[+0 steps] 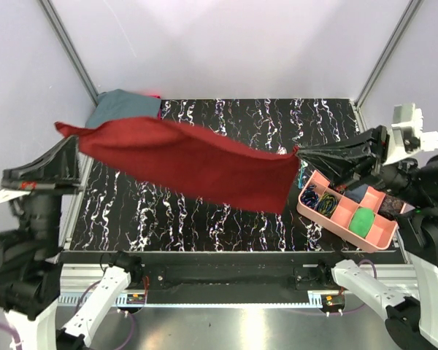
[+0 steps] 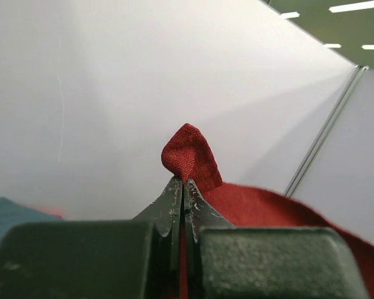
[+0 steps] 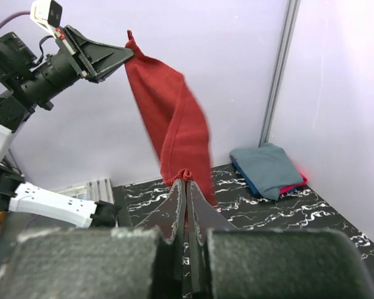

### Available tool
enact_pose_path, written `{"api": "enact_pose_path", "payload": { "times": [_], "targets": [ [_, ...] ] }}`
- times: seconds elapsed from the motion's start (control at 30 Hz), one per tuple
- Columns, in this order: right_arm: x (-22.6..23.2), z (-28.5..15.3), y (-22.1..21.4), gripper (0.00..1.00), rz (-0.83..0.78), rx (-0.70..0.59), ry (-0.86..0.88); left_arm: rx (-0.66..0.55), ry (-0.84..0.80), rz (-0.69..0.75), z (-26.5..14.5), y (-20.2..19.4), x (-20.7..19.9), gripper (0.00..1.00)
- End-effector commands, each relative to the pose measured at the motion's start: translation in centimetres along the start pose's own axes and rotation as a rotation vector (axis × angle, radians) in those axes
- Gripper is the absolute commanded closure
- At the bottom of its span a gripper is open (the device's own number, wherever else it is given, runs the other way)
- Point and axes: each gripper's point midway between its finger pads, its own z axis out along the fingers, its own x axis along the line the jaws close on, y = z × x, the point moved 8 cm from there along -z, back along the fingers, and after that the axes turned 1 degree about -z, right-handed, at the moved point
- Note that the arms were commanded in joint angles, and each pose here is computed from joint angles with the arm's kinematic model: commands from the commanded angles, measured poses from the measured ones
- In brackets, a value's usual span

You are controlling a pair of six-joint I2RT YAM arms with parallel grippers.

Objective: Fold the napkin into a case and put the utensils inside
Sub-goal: Flatten out the crumpled napkin at the center of the board.

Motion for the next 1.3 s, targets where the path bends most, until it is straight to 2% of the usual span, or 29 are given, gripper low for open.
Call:
{"api": "enact_pose_path", "payload": {
  "times": [0.0,0.07,0.13,0.2,0.27,0.33,0.43,0.47,0.6,0.63,0.67,0.73,0.77,0.8,0.83,0.87,0.9,0.97,1.0,1.07,1.1,1.13,1.27],
  "targets": [
    [0.0,0.3,-0.3,1.0,0.041,-0.005,0.018,-0.032,-0.004,0.024,-0.5,1.5,-0.3,1.0],
    [-1.9,0.9,-0.8,1.0,0.069,-0.007,-0.126,0.006,0.057,0.016,0.9,0.7,0.2,1.0],
    [-4.5,2.1,-2.3,1.0,0.116,0.044,-0.238,0.076,0.213,-0.003,2.2,-1.0,1.7,1.0],
    [-7.7,3.7,-4.4,1.0,0.158,0.1,-0.364,0.172,0.373,0.025,4.3,-3.4,3.4,1.0],
    [-10.2,4.8,-6.2,1.0,0.174,0.144,-0.46,0.266,0.462,0.065,6.6,-6.5,4.9,1.0],
    [-13.3,6.6,-9.7,1.0,0.206,0.232,-0.521,0.327,0.561,0.102,7.9,-9.0,6.4,1.0],
    [-18.0,8.8,-15.3,1.0,0.224,0.353,-0.628,0.475,0.671,0.172,10.7,-15.1,9.0,1.0],
    [-19.7,9.7,-18.4,1.0,0.25,0.42,-0.644,0.475,0.703,0.191,11.3,-16.2,9.8,1.0],
    [-24.7,11.3,-25.7,1.0,0.256,0.539,-0.707,0.593,0.786,0.217,13.2,-22.1,13.0,1.0],
    [-25.8,11.4,-27.0,1.0,0.247,0.564,-0.736,0.637,0.851,0.245,13.5,-24.9,15.0,1.0],
    [-27.7,11.6,-30.1,1.0,0.267,0.617,-0.755,0.663,0.863,0.24,14.0,-26.4,16.0,1.0],
    [-29.9,11.9,-32.6,1.0,0.287,0.659,-0.773,0.75,0.964,0.283,14.3,-30.9,19.4,1.0],
    [-31.9,11.9,-34.5,0.98,0.298,0.677,-0.798,0.758,0.981,0.313,14.7,-32.2,20.6,0.93],
    [-33.0,12.1,-35.4,0.71,0.294,0.664,-0.807,0.787,1.003,0.355,14.9,-33.3,21.6,0.81],
    [-33.9,12.0,-36.4,0.59,0.304,0.679,-0.828,0.813,1.038,0.395,15.4,-35.0,23.0,0.6],
    [-35.9,12.5,-36.5,0.56,0.305,0.677,-0.846,0.814,1.051,0.425,15.8,-35.2,23.4,0.51],
    [-36.1,12.1,-37.0,0.42,0.336,0.736,-0.847,0.829,1.048,0.437,16.1,-35.3,23.7,0.42],
    [-37.2,12.7,-36.0,0.25,0.342,0.734,-0.9,0.823,1.038,0.403,17.0,-34.2,23.4,0.21],
    [-36.6,12.1,-36.1,0.23,0.371,0.801,-0.913,0.826,1.012,0.398,17.2,-33.7,23.0,0.17],
    [-36.1,11.4,-35.8,0.18,0.393,0.832,-0.953,0.808,1.001,0.371,16.8,-31.8,21.9,0.15],
    [-35.4,10.8,-36.1,0.16,0.427,0.871,-0.967,0.82,1.017,0.334,15.7,-31.9,21.7,0.14],
    [-34.7,10.6,-36.2,0.15,0.482,0.877,-0.981,0.797,0.991,0.289,15.0,-30.5,20.5,0.14],
    [-29.2,8.5,-37.9,0.1,0.646,0.942,-0.979,0.924,0.879,0.068,10.3,-31.8,18.3,0.16]
  ]
}}
